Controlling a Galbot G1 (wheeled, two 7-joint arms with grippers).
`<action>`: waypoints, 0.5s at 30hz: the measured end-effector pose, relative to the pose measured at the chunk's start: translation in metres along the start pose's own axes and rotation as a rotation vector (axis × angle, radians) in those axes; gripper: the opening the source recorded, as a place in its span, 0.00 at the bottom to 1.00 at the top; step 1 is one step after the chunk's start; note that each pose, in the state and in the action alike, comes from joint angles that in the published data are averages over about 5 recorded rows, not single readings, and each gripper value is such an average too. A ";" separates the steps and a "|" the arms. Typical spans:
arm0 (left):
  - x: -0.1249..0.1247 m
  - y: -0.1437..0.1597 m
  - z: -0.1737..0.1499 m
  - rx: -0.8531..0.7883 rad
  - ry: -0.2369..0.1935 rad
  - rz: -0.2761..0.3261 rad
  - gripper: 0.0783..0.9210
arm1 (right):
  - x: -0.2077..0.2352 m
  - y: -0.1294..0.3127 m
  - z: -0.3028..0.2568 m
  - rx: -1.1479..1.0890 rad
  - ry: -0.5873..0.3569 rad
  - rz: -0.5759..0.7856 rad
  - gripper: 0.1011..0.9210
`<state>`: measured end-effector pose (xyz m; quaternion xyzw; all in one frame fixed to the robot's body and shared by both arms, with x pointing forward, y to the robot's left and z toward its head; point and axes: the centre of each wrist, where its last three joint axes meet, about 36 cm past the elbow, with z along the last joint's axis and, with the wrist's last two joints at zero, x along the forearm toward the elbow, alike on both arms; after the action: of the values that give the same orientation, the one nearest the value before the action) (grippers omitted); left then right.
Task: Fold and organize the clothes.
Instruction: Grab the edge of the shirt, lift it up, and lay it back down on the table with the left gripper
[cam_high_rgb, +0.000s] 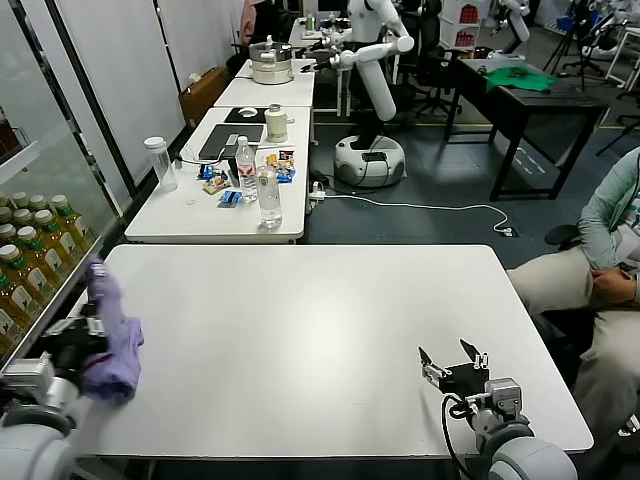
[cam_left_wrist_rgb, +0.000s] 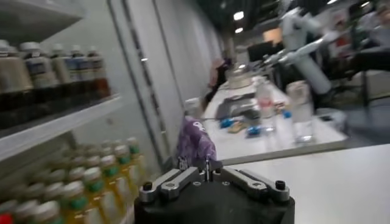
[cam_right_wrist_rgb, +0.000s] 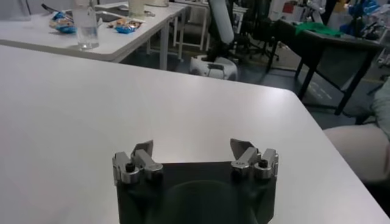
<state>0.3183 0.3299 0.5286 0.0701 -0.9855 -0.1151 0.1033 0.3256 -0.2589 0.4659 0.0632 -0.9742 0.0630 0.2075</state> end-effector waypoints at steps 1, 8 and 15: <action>0.001 -0.011 0.001 0.004 -0.002 0.034 0.03 | 0.001 0.000 0.000 0.000 0.000 0.001 0.88; 0.001 -0.093 0.015 0.020 -0.011 0.284 0.04 | 0.003 0.000 0.001 -0.002 0.001 0.006 0.88; 0.010 -0.150 0.019 0.021 -0.048 0.446 0.23 | 0.002 0.001 0.001 -0.006 0.000 0.008 0.88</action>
<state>0.3215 0.1879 0.4766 -0.1513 -0.9799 -0.0806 0.1018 0.3233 -0.2578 0.4652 0.0587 -0.9746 0.0607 0.2073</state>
